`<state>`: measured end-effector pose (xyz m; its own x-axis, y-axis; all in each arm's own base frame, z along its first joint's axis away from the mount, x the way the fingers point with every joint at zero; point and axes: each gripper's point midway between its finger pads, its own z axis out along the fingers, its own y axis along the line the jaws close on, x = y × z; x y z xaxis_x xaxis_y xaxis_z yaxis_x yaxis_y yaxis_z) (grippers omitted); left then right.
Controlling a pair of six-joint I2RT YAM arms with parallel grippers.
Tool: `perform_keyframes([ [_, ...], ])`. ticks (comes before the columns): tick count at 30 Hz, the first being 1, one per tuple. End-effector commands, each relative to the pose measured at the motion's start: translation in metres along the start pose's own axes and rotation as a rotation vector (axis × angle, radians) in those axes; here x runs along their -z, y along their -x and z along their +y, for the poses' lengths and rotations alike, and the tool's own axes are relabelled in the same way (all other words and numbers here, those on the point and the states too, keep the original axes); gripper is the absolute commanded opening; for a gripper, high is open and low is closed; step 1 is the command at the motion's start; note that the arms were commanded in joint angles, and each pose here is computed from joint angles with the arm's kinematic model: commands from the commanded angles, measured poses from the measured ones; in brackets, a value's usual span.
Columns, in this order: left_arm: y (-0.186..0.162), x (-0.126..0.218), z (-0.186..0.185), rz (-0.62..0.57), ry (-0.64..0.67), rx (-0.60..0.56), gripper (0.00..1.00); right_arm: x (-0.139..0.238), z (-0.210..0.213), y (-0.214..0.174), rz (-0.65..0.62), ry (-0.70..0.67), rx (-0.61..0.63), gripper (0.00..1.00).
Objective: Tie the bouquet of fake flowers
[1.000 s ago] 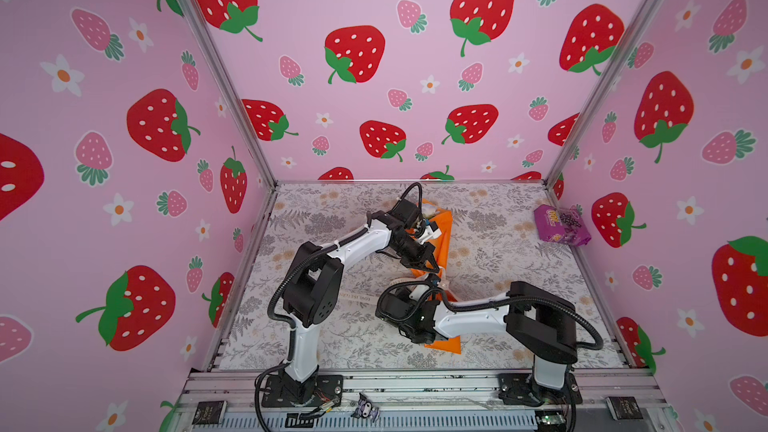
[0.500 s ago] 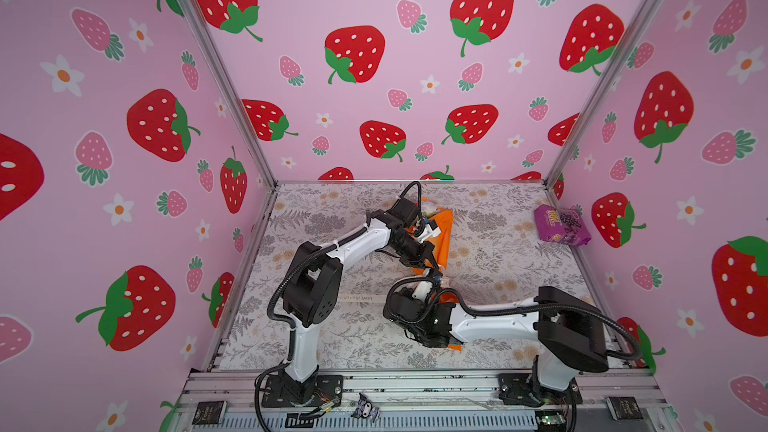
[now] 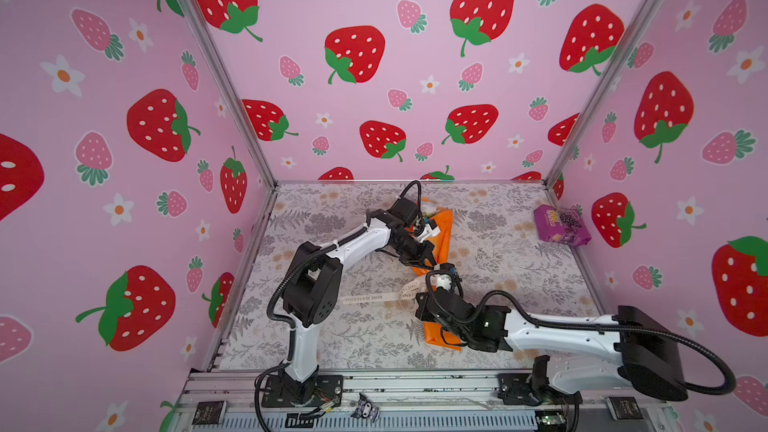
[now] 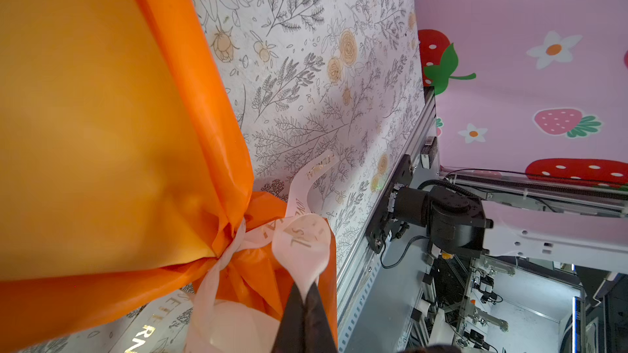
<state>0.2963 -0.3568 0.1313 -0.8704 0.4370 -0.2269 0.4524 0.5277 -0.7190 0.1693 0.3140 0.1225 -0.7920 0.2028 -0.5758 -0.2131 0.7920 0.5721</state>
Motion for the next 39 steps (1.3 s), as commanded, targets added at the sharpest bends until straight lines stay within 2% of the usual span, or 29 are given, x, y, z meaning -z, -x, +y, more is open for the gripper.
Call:
perform_keyframes([
  [1, 0.003, 0.002, -0.002, -0.023, 0.002, -0.036, 0.00, 0.007, -0.021, -0.011, 0.093, 0.052, 0.062, 0.02],
  [5, 0.004, 0.002, -0.001, -0.044, 0.001, -0.042, 0.00, 0.018, -0.041, 0.003, 0.087, 0.073, 0.042, 0.02],
  [8, 0.005, 0.001, 0.000, -0.048, 0.009, -0.040, 0.00, 0.025, -0.059, 0.015, 0.068, 0.050, 0.037, 0.02],
  [12, 0.006, 0.001, 0.001, -0.049, 0.012, -0.038, 0.00, 0.027, -0.083, 0.020, 0.104, -0.003, 0.055, 0.04],
  [14, 0.008, 0.001, 0.002, -0.052, 0.019, -0.038, 0.00, 0.026, -0.097, 0.019, 0.139, -0.051, 0.063, 0.04],
  [17, 0.011, 0.004, 0.003, -0.076, 0.039, -0.047, 0.00, 0.030, -0.130, 0.017, 0.190, -0.211, 0.105, 0.04],
  [19, 0.012, 0.005, 0.005, -0.088, 0.051, -0.052, 0.00, 0.031, -0.141, 0.017, 0.216, -0.267, 0.133, 0.04],
  [27, 0.006, 0.011, 0.024, -0.118, 0.176, -0.083, 0.00, 0.027, -0.162, 0.029, 0.240, -0.395, 0.183, 0.04],
  [35, -0.005, 0.013, 0.036, -0.126, 0.228, -0.092, 0.00, 0.024, -0.174, 0.032, 0.272, -0.444, 0.224, 0.06],
  [37, -0.005, 0.012, 0.036, -0.132, 0.220, -0.081, 0.00, 0.026, -0.178, 0.032, 0.288, -0.473, 0.243, 0.09],
  [39, -0.006, 0.010, 0.035, -0.126, 0.203, -0.067, 0.00, 0.026, -0.167, 0.036, 0.299, -0.430, 0.264, 0.16],
])
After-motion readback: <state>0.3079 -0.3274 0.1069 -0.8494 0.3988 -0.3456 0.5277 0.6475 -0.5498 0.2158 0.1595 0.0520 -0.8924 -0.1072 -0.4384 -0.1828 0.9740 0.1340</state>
